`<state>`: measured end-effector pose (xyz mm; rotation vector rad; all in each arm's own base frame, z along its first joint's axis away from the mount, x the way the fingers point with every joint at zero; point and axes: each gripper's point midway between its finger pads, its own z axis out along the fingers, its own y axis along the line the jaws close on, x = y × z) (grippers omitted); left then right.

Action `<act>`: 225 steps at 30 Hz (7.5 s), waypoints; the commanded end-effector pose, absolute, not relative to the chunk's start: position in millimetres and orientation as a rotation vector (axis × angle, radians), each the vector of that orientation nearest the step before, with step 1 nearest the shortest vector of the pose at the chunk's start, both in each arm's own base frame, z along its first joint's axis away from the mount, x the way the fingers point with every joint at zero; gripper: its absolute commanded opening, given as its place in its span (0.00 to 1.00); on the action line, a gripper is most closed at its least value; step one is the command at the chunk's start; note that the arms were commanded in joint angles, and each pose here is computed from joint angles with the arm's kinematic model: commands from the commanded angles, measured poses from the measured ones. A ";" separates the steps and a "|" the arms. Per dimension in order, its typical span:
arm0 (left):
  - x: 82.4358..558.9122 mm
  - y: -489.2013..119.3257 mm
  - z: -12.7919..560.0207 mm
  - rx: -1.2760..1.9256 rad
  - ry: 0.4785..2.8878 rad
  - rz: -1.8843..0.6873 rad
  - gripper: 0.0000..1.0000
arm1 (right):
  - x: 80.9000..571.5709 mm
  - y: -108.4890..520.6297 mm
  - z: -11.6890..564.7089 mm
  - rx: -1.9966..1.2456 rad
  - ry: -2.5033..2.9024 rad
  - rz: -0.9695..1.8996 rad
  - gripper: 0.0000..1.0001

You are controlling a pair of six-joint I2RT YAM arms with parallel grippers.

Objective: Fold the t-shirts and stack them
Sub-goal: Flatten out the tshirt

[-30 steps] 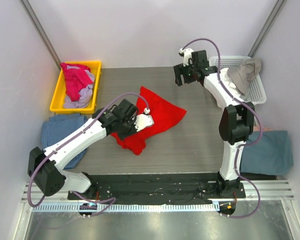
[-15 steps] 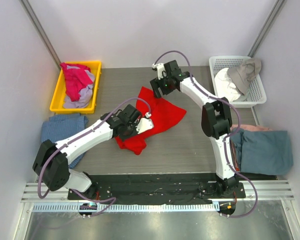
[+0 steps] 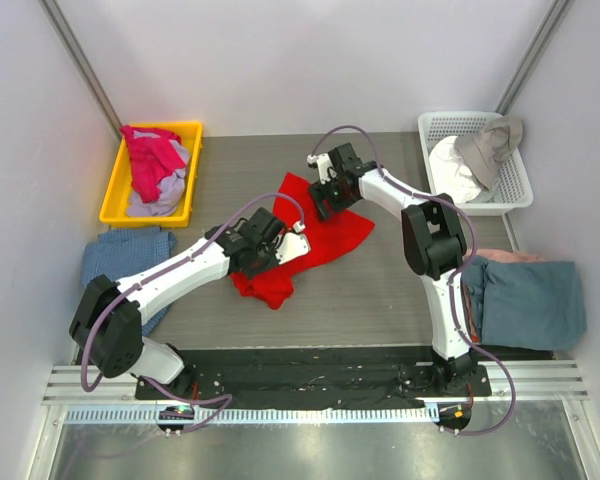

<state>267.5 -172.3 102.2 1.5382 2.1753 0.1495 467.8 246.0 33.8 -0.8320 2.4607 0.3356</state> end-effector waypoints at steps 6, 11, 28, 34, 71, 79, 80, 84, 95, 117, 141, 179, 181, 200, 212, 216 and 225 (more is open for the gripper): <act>279.6 -178.1 108.1 1.474 2.141 0.163 0.00 | 479.7 247.6 75.1 -0.826 2.348 0.311 0.33; 300.4 -178.0 118.0 1.363 2.099 0.248 0.00 | 480.4 240.0 82.5 -0.825 2.346 0.264 0.01; 444.4 -148.4 351.1 0.611 1.718 0.425 0.00 | 481.1 90.2 336.6 -0.487 1.951 -0.503 0.01; 467.8 -112.5 427.0 0.350 1.616 0.398 0.00 | 474.0 34.6 415.0 -0.266 1.827 -0.564 0.01; 336.8 -114.4 528.4 0.474 1.489 0.073 0.00 | 320.9 37.4 562.8 -0.180 1.502 -0.145 0.01; 343.1 -108.1 515.2 0.510 1.512 0.153 0.00 | 306.9 48.4 545.8 -0.208 1.528 -0.051 0.01; 349.8 -108.7 512.3 0.531 1.510 0.187 0.00 | 314.2 49.5 541.1 -0.209 1.543 -0.060 0.01; 398.8 -117.5 479.3 0.564 1.535 0.310 0.00 | 345.9 54.3 520.0 -0.225 1.580 -0.096 0.01; 537.3 -128.8 417.2 0.490 1.563 0.473 0.00 | 468.0 47.6 435.6 -0.247 1.720 -0.198 0.01; 385.4 -115.0 492.6 0.484 1.519 0.240 0.00 | 355.3 47.0 523.6 -0.218 1.508 -0.021 0.01; 509.5 -142.8 274.9 0.720 1.744 0.518 0.03 | 456.4 62.5 305.2 -0.326 1.902 -0.054 0.01; 332.3 -293.2 210.9 1.328 1.860 -0.060 1.00 | 388.2 25.6 129.6 -0.533 2.322 -0.304 0.07; 331.4 -293.6 206.2 1.335 1.865 -0.062 1.00 | 382.4 24.4 125.6 -0.544 2.340 -0.306 0.15; 327.8 -282.9 183.1 1.340 1.881 -0.020 1.00 | 350.0 39.9 96.8 -0.559 2.488 -0.151 0.54; 332.1 -278.7 177.5 1.338 1.887 0.020 1.00 | 317.5 45.1 53.8 -0.673 2.608 -0.067 0.46; 332.2 -278.0 176.2 1.337 1.889 0.024 1.00 | 318.6 43.5 46.3 -0.690 2.618 -0.080 0.44; 334.2 -274.7 170.8 1.347 1.889 0.059 1.00 | 331.5 41.1 43.7 -0.708 2.607 -0.117 0.41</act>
